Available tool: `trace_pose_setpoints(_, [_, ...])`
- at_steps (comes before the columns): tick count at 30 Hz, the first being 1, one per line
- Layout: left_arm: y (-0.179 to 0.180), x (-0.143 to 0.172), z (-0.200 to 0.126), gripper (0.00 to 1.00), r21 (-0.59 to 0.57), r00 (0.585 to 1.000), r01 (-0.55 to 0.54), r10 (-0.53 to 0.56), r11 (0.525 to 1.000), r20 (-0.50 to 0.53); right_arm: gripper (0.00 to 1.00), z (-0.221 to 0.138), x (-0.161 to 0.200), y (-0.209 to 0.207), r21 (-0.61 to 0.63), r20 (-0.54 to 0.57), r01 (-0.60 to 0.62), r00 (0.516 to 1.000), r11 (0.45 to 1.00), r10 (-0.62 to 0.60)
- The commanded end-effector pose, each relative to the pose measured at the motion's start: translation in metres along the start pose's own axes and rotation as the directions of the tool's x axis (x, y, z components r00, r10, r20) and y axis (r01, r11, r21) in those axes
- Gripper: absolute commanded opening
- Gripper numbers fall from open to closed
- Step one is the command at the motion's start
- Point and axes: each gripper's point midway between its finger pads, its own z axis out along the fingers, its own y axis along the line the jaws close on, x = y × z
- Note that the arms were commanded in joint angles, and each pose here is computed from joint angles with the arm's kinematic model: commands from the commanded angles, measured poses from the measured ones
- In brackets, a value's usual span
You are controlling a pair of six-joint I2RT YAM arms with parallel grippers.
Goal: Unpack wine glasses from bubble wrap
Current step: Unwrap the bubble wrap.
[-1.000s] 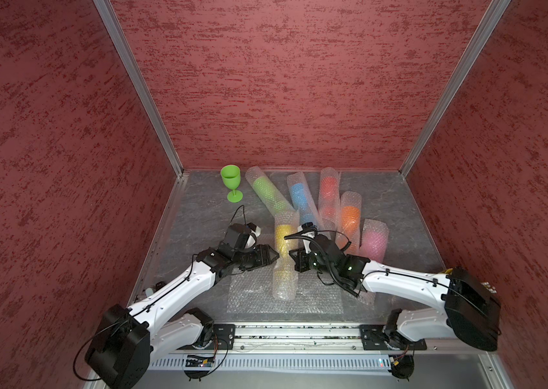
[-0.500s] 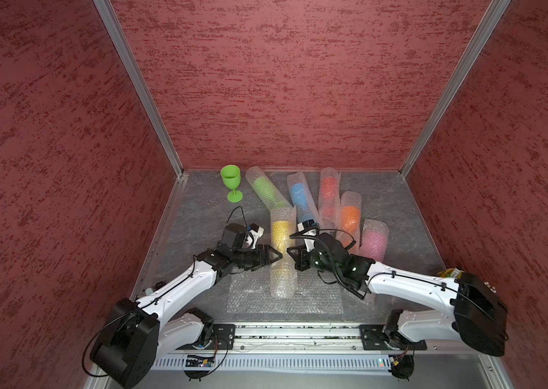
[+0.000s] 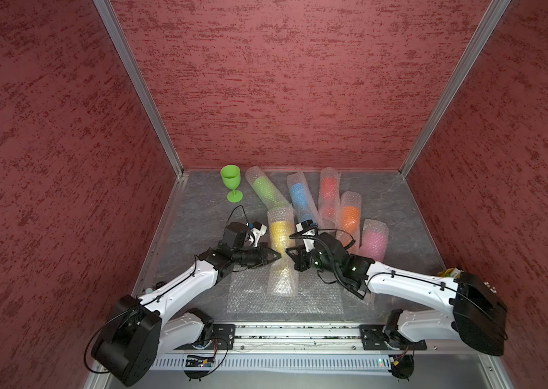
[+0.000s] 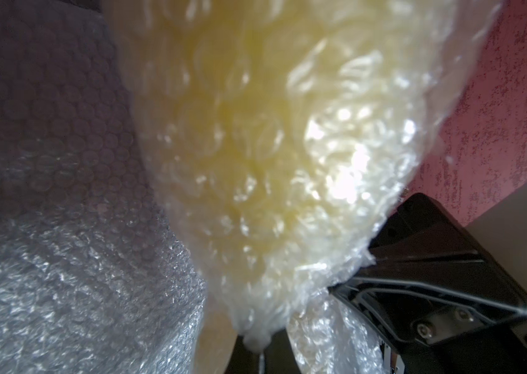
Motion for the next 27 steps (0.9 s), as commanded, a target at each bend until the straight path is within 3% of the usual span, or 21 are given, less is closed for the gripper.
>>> trace_pose_setpoints(1, [0.003,-0.002,-0.005,0.0,-0.042,1.0,-0.019,0.02,0.999,0.02,0.0,0.002,-0.009,-0.014,0.097,0.018,0.02,1.0,0.995,-0.022])
trace_pose_setpoints(8, [0.017,0.003,-0.013,0.0,-0.144,1.0,-0.005,0.008,0.99,0.02,0.0,-0.001,-0.01,-0.049,0.311,-0.004,0.064,0.998,0.948,-0.066])
trace_pose_setpoints(16, [0.028,0.011,-0.012,0.0,-0.205,1.0,-0.005,0.004,0.979,-0.004,0.0,-0.006,-0.007,-0.065,0.391,-0.019,0.089,0.996,0.916,-0.089])
trace_pose_setpoints(20, [0.028,0.012,-0.013,0.0,-0.227,1.0,-0.011,0.008,0.974,-0.014,0.0,-0.015,0.001,-0.09,0.509,-0.052,0.099,0.995,0.855,-0.085])
trace_pose_setpoints(27, [0.036,0.016,-0.024,0.0,-0.285,1.0,-0.005,0.007,0.958,0.006,0.0,-0.031,0.006,-0.102,0.515,0.021,0.019,0.999,0.857,-0.034])
